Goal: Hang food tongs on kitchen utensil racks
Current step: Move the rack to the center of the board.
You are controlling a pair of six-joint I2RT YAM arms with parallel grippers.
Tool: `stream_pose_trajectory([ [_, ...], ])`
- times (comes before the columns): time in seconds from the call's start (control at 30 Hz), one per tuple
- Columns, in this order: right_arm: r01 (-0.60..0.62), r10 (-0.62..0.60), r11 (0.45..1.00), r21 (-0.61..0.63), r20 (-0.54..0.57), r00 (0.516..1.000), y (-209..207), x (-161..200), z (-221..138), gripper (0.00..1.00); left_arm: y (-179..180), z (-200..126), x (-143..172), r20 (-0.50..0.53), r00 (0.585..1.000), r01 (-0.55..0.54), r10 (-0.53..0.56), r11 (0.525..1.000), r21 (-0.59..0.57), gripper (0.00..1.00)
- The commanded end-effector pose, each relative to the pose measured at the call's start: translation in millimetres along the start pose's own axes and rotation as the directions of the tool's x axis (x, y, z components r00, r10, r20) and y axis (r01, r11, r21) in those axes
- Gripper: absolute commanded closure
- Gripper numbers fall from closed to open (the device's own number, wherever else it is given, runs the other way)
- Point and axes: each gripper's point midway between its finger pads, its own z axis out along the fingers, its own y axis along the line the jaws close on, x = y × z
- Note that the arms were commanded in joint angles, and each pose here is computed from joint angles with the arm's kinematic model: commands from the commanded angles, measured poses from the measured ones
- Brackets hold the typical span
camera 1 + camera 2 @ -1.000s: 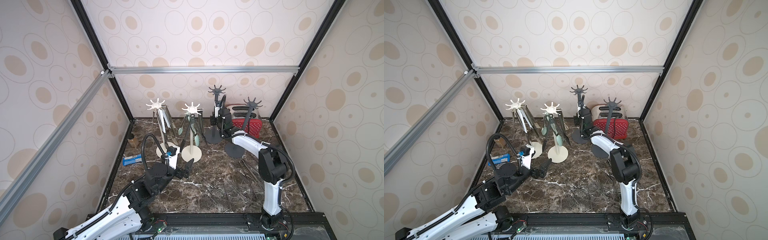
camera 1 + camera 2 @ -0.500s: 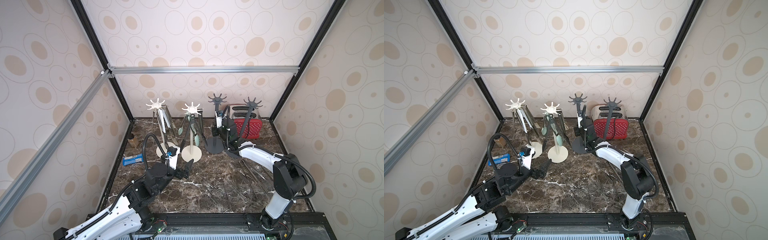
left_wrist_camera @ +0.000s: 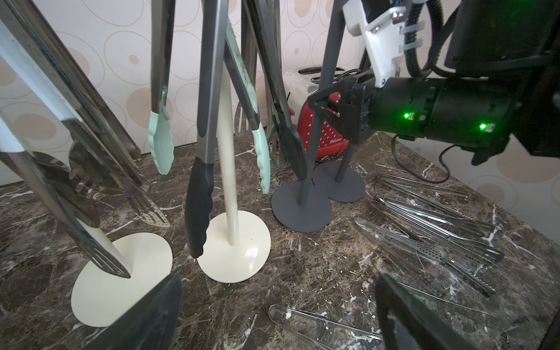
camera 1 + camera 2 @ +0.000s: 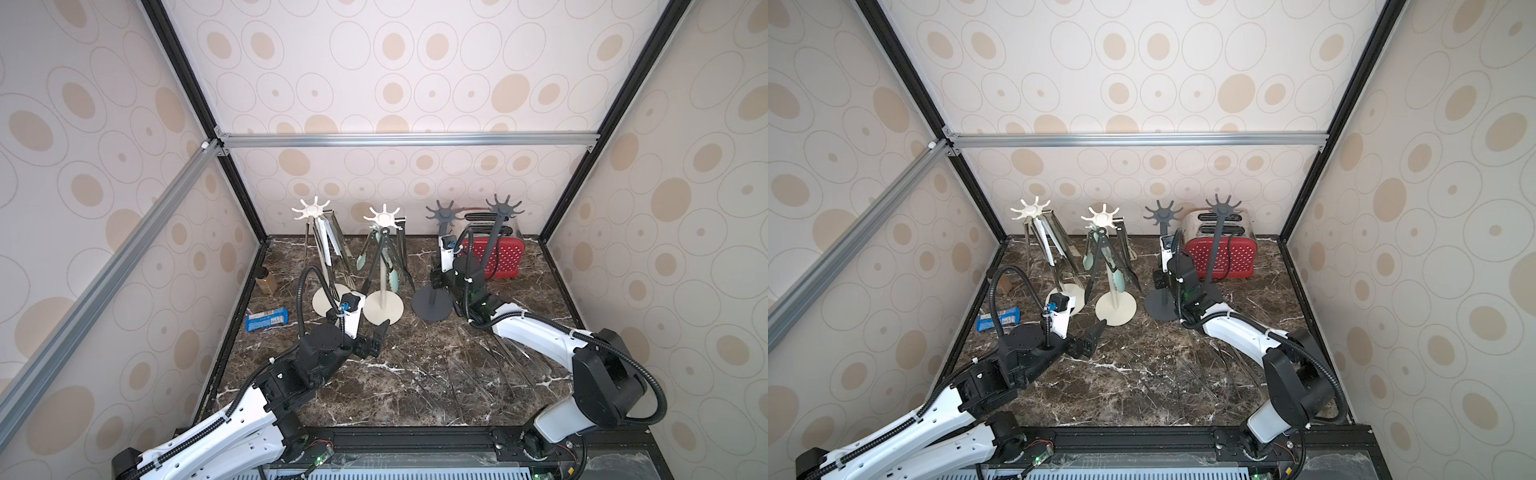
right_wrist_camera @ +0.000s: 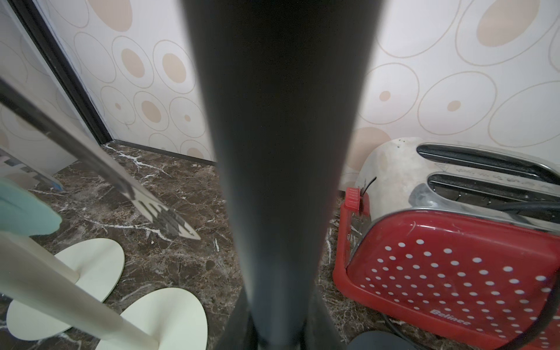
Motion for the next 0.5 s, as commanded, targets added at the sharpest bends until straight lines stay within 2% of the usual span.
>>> stream_pose_trajectory([
  [0.0, -0.08, 0.076, 0.997, 0.016, 0.151, 0.986, -5, -43, -18, 1.0, 1, -3, -13, 0.029, 0.999, 0.027, -0.027, 1.0, -0.005, 0.02],
  [0.47, -0.117, 0.115, 0.993, 0.014, 0.113, 0.987, 5, -21, -39, 1.0, 0, -2, -10, 0.024, 0.999, 0.03, -0.03, 1.0, 0.004, 0.02],
])
